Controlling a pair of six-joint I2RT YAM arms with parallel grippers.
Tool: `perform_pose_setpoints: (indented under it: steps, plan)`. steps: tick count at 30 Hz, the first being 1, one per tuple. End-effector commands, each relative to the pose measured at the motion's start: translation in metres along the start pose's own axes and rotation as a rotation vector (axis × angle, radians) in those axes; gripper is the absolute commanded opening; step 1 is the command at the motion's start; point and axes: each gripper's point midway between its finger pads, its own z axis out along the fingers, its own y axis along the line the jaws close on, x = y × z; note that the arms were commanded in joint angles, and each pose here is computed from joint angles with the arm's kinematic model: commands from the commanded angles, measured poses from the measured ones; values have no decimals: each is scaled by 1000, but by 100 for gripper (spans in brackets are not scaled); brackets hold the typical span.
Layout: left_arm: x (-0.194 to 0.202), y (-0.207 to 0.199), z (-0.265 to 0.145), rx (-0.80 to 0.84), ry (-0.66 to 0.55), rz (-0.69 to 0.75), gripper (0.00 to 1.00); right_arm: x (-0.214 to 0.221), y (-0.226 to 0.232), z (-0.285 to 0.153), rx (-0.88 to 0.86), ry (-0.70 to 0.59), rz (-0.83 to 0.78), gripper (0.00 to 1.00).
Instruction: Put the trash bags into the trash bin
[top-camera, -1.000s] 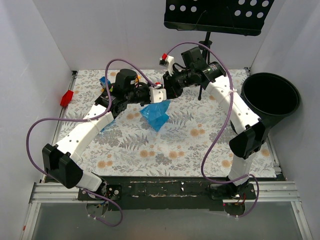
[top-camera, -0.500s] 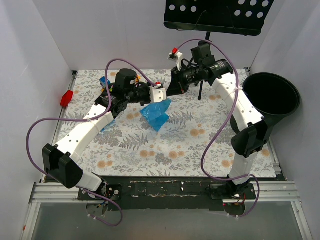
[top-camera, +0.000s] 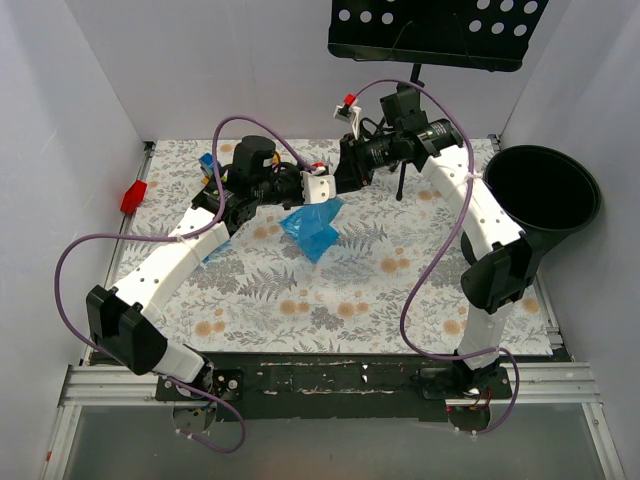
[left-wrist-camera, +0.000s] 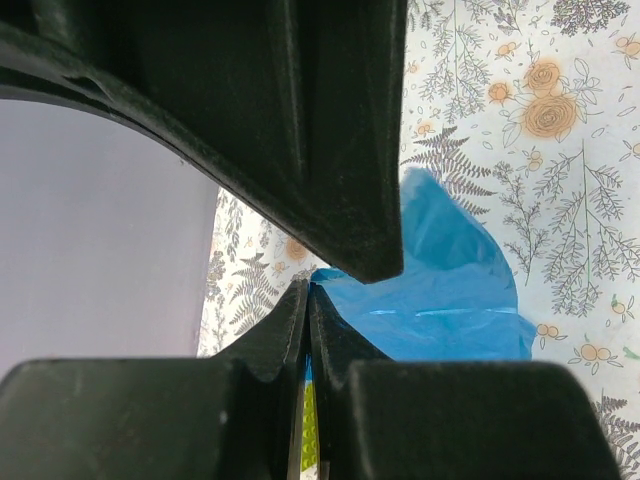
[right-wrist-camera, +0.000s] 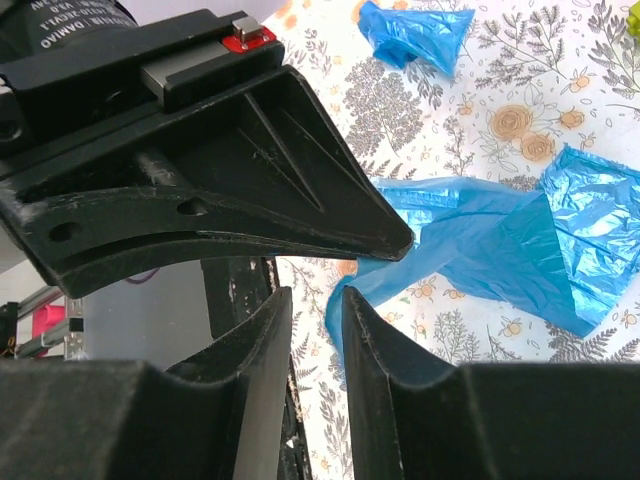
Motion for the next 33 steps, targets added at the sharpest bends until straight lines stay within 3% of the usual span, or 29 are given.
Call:
perform_pose_setpoints:
  steps: [1,33]
  plan:
    - [-15,10,-5,-28,-31,31,0,-12,4,-10,-44,-51,8,35]
    - [-12,16,1,-42,-24,11,0,3,-9,-5,-32,-22,46,30]
